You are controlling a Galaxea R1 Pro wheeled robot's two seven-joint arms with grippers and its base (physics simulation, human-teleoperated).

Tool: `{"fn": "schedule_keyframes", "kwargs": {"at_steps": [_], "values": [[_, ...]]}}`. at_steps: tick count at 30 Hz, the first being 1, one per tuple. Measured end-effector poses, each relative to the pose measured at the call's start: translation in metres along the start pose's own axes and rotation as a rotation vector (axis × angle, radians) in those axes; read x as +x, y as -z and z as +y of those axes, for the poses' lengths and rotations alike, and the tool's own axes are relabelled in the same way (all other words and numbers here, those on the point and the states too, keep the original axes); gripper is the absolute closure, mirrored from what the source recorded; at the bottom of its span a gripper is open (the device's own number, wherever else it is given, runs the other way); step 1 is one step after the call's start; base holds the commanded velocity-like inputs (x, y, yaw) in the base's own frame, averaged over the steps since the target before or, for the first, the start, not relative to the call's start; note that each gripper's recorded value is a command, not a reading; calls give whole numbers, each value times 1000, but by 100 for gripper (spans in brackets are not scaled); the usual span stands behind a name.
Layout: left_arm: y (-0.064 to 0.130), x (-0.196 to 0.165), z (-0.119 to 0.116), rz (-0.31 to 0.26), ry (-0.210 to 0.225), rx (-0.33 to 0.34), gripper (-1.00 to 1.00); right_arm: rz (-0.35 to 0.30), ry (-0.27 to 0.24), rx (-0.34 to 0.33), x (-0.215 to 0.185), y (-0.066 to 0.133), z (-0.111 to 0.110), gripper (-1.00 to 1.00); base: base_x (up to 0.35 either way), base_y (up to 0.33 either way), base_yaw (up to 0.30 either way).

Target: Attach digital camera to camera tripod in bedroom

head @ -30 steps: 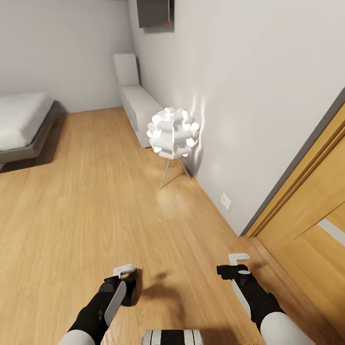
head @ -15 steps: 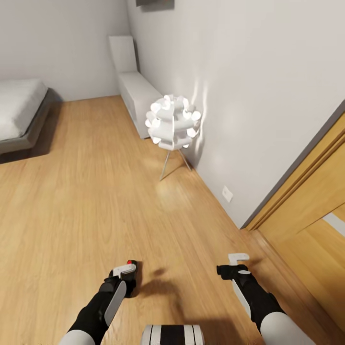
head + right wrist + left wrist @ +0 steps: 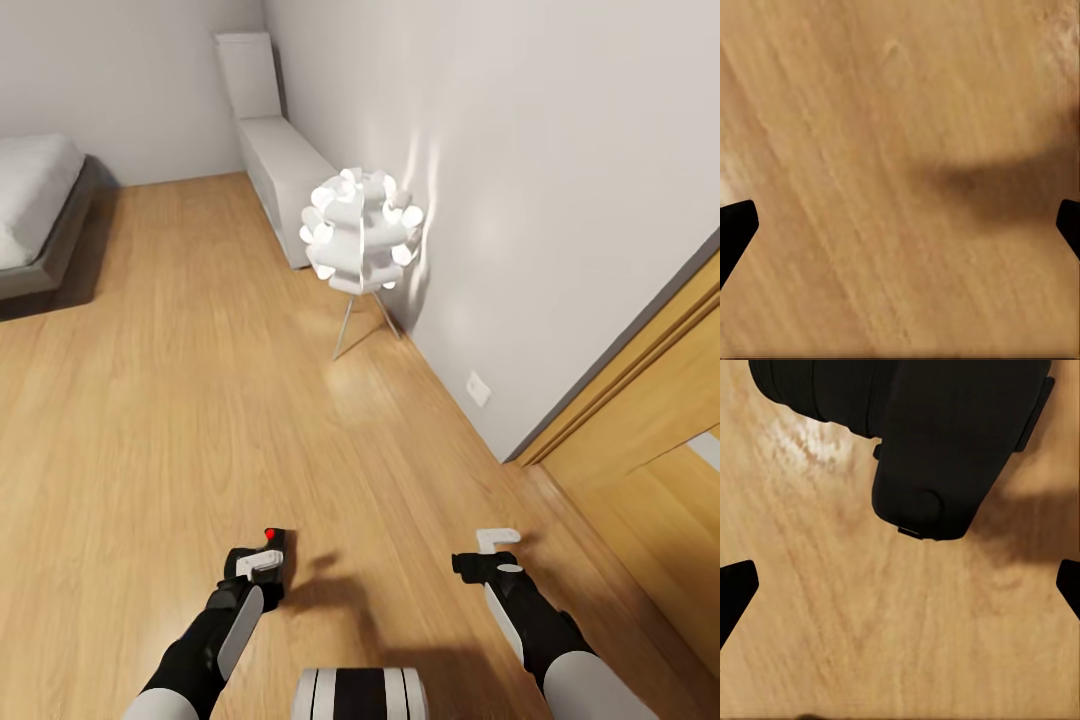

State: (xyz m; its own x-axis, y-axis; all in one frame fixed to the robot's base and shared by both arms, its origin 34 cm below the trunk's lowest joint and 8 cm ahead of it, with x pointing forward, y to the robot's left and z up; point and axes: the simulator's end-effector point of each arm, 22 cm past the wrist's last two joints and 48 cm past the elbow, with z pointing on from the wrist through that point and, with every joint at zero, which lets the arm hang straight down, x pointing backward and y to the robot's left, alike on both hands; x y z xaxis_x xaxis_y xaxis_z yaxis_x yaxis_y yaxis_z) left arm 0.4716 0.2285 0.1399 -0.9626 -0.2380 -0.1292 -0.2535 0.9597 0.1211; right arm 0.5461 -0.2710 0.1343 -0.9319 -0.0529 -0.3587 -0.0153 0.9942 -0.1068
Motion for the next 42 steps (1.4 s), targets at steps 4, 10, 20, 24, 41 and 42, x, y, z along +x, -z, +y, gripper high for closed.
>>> {"fn": "schedule_keyframes", "kwargs": {"at_steps": [4,10,20,24,41,42], "values": [[-6,5,0,13,-1,-1,-100,16,1,-1,8,-5,1,-100,0,0,0],[-14,14,1,34,-4,-6,-100,43,4,-2,22,-13,2,-100,0,0,0],[-27,29,1,69,-7,-13,-100,83,10,-5,41,-24,4,-100,0,0,0],[-33,35,1,83,-9,-16,-100,95,13,-5,47,-29,3,-100,0,0,0],[-55,63,5,146,-14,-31,-100,191,-79,-81,16,-24,-16,-100,0,0,0],[-56,65,5,150,-15,-32,-100,202,-88,-94,17,-23,-18,-100,0,0,0]]}}
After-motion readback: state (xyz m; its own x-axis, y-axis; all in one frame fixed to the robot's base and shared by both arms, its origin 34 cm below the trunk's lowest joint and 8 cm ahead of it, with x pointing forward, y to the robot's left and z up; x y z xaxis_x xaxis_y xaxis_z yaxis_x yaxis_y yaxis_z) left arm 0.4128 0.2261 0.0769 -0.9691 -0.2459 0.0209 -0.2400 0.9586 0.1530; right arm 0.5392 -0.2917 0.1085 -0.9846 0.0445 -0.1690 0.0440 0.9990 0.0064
